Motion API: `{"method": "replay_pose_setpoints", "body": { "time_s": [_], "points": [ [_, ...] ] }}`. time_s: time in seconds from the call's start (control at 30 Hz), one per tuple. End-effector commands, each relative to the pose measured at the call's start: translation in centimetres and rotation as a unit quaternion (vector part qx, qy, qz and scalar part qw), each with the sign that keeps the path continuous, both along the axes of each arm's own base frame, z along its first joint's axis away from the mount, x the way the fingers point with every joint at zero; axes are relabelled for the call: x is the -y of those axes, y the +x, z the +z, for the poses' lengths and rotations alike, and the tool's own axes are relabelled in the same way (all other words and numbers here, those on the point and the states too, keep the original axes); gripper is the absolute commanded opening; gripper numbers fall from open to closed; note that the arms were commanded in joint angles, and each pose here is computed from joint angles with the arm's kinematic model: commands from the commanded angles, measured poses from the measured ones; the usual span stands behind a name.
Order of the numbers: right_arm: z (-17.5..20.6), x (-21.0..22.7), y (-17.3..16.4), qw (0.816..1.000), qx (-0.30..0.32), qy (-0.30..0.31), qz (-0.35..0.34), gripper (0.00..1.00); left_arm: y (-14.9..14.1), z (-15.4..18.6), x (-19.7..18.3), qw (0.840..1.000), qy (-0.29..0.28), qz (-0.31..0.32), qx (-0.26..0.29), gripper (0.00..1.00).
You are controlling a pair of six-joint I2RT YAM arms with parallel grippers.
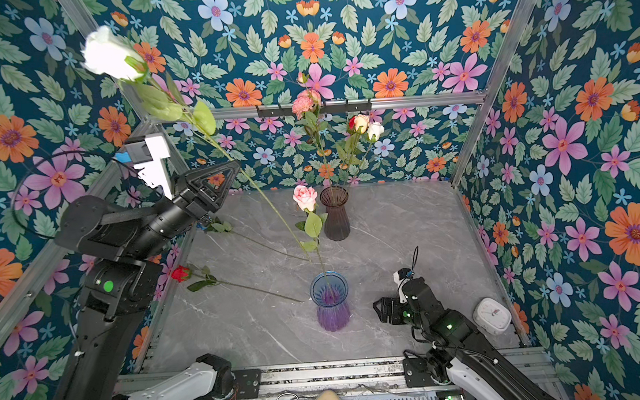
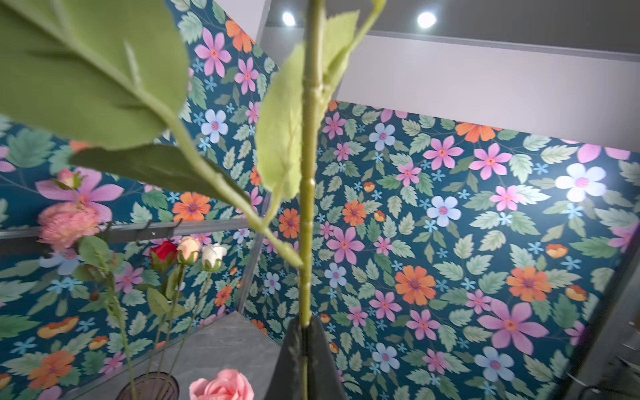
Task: Arrange flowers in a vase
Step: Place the flower in the vase.
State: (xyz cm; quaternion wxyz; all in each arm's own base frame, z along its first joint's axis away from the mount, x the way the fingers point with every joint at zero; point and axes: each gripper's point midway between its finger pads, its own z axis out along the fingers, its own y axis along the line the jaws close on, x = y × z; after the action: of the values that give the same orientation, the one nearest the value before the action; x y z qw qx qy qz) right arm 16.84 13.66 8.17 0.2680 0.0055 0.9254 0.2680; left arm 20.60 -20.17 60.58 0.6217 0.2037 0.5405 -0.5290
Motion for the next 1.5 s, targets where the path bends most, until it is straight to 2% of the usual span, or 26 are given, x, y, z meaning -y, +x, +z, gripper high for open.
{"method": "replay_pose_setpoints", "body": {
  "time_s": [0.0, 0.27, 0.5, 0.77, 1.03, 1.33, 1.47],
  "points": [
    [0.7, 0.0, 0.5, 1.000, 0.013, 0.005, -0.008, 0.84, -1.9, 0.7, 0.7, 0.998, -0.012, -0.058, 0.021, 0.00],
    [0.8, 0.0, 0.4, 1.000, 0.016, 0.007, -0.008, 0.84, -0.3, -3.2, 2.3, 0.997, 0.005, -0.077, -0.020, 0.00],
    [0.9, 0.0, 0.4, 1.000, 0.018, 0.009, -0.008, 0.84, 0.7, -5.5, 3.3, 0.997, 0.038, -0.064, -0.037, 0.00],
    [1.0, 0.1, 0.4, 1.000, 0.020, 0.010, -0.009, 0.84, 1.1, -7.7, 5.5, 0.994, 0.066, -0.077, -0.043, 0.00],
    [0.9, 0.1, 0.3, 1.000, 0.019, 0.011, -0.008, 0.84, 1.1, -13.4, 10.6, 0.985, 0.159, -0.060, -0.020, 0.00],
    [1.0, 0.1, 0.3, 1.000, 0.021, 0.012, -0.008, 0.84, -0.1, -17.4, 14.5, 0.968, 0.245, -0.060, 0.008, 0.00],
    [1.0, 0.1, 0.2, 1.000, 0.021, 0.013, -0.007, 0.84, -1.2, -19.1, 15.6, 0.958, 0.272, -0.085, 0.025, 0.00]
  ]
}}
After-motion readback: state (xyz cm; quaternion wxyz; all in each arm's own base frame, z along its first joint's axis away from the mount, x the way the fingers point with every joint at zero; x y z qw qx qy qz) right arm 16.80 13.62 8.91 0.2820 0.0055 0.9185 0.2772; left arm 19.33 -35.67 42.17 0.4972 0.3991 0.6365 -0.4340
